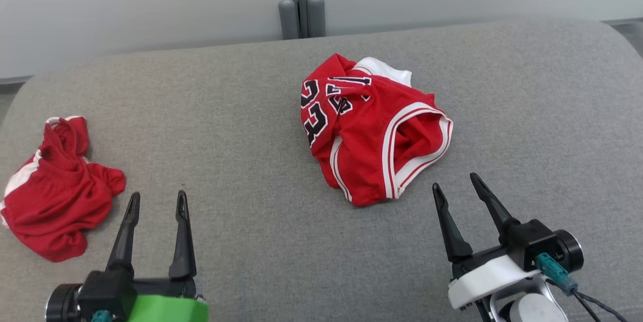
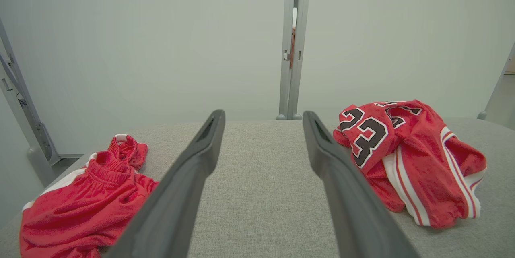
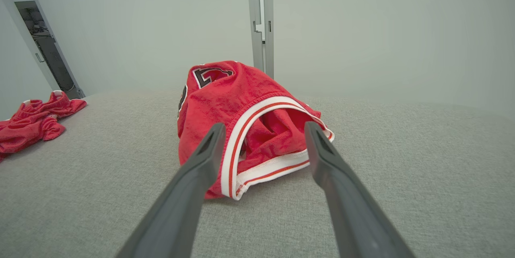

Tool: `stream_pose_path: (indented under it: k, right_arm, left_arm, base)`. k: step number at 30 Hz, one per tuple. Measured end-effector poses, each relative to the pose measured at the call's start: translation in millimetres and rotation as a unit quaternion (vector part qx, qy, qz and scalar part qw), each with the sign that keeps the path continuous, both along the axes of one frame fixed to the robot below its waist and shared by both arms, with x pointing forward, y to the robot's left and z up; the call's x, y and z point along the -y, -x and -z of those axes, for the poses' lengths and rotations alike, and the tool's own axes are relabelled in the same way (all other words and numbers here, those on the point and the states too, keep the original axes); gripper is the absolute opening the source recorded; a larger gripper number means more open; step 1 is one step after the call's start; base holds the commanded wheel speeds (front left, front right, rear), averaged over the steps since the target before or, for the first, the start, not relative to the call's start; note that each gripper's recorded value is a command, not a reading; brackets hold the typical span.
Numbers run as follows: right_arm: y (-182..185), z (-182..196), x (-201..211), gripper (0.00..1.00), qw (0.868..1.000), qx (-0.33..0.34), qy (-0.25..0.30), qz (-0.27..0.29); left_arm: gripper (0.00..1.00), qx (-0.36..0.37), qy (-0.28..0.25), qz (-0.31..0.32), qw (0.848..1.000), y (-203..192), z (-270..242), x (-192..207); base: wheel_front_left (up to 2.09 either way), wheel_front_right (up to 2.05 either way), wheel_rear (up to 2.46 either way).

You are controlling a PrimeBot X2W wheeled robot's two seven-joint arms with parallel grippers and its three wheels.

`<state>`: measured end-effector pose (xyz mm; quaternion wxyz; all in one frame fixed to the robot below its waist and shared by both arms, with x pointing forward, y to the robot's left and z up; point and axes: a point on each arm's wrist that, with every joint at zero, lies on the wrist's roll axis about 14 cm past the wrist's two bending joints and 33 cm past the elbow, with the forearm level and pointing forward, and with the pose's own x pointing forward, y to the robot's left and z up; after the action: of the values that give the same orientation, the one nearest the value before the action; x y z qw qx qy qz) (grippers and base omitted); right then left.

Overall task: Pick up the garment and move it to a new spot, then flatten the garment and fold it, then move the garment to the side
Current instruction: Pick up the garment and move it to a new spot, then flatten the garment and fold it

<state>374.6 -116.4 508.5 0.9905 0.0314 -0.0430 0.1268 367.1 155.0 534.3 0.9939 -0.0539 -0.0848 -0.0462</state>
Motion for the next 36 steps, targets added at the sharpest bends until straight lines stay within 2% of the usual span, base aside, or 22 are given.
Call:
stream_pose_path:
  k: [6,12,36]
  right_arm:
    - [20.3,-4.2,-5.5,1.0,1.0,0.008,0.009,-0.009]
    - [32.8,-7.2,-6.3,1.0,1.0,0.014,0.007,-0.01]
    - [36.0,-5.3,-5.5,1.0,1.0,0.011,0.006,-0.009]
  left_arm:
    - [1.0,0.005,-0.018,-0.035,0.999,28.7,-3.3,-18.2]
    - [1.0,-0.01,0.01,-0.043,0.999,47.6,6.5,-23.3]
    - [1.0,-0.027,0.012,-0.021,0.999,52.2,17.9,-11.3]
  base:
    - [0.0,0.0,0.0]
    - [0.0,0.0,0.0]
    - [0.0,0.0,0.0]
